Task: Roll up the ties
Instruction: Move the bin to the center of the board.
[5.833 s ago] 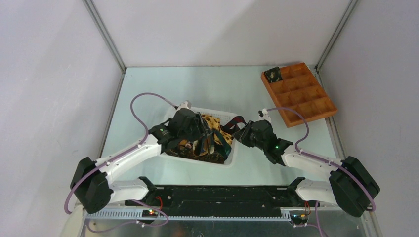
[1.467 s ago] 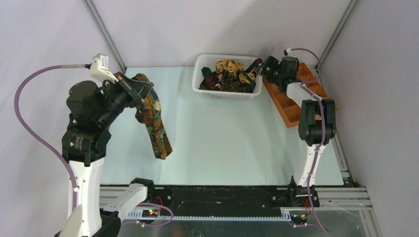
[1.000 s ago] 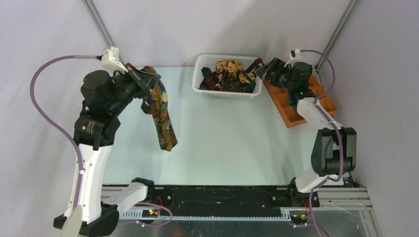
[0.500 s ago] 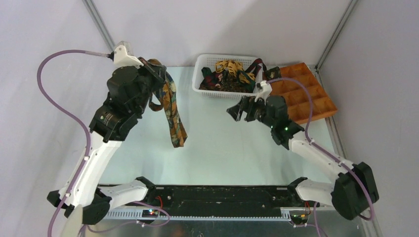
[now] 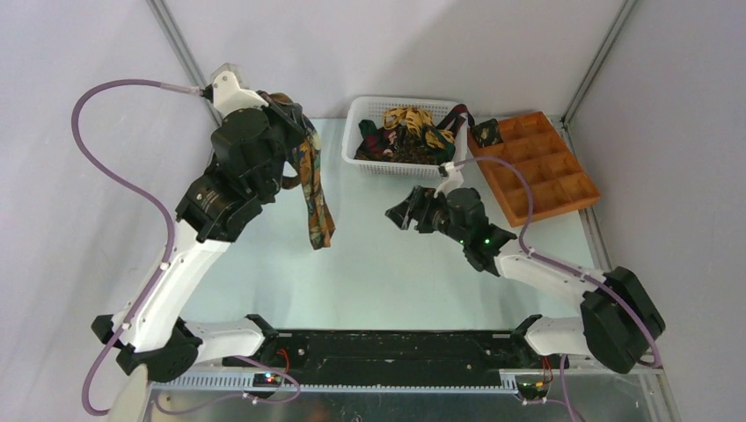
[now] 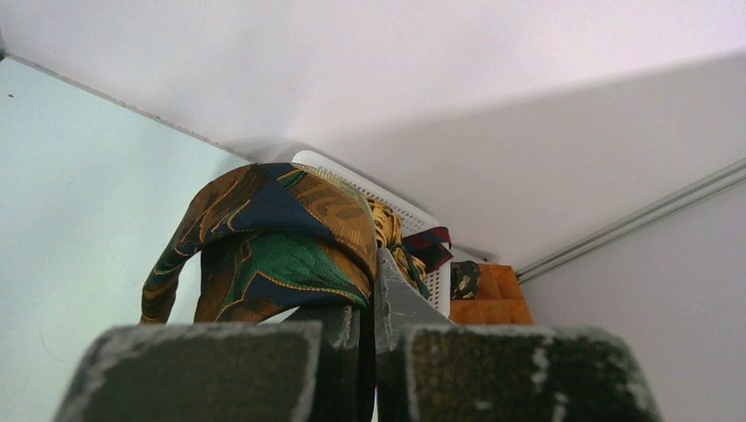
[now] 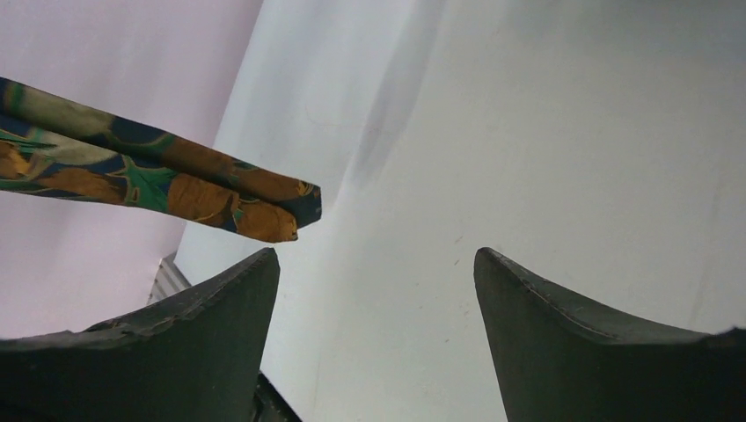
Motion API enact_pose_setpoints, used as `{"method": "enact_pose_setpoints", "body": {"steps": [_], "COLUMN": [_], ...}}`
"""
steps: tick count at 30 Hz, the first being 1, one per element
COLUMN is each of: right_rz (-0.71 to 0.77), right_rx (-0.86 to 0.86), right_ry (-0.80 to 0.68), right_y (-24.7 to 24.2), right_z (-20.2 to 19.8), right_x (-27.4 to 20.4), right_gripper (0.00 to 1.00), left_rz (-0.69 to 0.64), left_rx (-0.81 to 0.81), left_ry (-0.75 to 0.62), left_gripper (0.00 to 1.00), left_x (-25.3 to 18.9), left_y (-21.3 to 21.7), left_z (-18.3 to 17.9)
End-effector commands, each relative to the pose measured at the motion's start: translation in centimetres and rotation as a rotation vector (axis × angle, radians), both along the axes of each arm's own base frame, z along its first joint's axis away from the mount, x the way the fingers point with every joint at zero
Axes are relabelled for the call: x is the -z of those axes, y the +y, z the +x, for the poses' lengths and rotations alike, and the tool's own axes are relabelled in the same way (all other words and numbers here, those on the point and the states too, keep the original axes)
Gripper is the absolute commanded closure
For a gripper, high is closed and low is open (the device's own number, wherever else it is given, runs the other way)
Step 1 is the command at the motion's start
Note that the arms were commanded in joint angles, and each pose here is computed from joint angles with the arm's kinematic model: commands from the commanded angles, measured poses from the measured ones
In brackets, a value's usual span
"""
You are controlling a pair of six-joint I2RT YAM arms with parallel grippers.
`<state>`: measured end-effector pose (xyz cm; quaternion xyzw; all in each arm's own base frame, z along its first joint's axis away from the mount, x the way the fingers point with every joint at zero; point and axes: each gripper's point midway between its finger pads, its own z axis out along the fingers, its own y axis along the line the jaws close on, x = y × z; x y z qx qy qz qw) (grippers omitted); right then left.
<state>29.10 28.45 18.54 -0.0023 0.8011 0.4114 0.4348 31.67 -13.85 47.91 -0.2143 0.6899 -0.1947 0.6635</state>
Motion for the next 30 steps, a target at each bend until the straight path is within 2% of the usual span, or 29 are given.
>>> {"method": "enact_pose_setpoints", "body": {"steps": [1, 5, 9, 13, 17, 19, 30], "right_rz": [0.077, 0.041, -0.058, -0.093, -0.075, -0.003, 0.038], "right_rx": [-0.005, -0.025, -0.090, -0.118, -0.100, -0.075, 0.001], "right_ry": [-0.003, -0.101, -0.372, -0.613, -0.793, -0.862, -0.873], "right_y": [2.3, 3.6, 5.9, 7.6, 9.4, 10.0, 14.6], "right_z": [-0.1, -0.7, -2.8, -4.6, -5.8, -6.2, -4.3], "right_x": [-0.4, -1.0, -3.8, -7.2, -9.5, -11.4, -13.1], "right_gripper": [0.16, 0.15, 0.12, 0.11, 0.09, 0.08, 0.04], "left_rz": [-0.042, -0.053, -0.065, -0.098, -0.163, -0.179, -0.258], "left_rx": [-0.032, -0.028, -0.034, -0.088, -0.149, -0.171, -0.165], "left_ry": [-0.072, -0.062, -0.038, -0.002, 0.040, 0.057, 0.061], "left_gripper": [1.00, 1.00, 1.00, 1.00, 1.00, 1.00, 1.00], "left_x": [-2.8, -2.2, -1.6, -1.4, -1.2, -1.2, -1.9], "left_y": [0.8, 0.3, -0.2, 0.2, 1.0, 1.4, 2.2], "left_z": [-0.6, -0.3, 0.0, 0.0, -0.4, -0.6, -2.1]}}
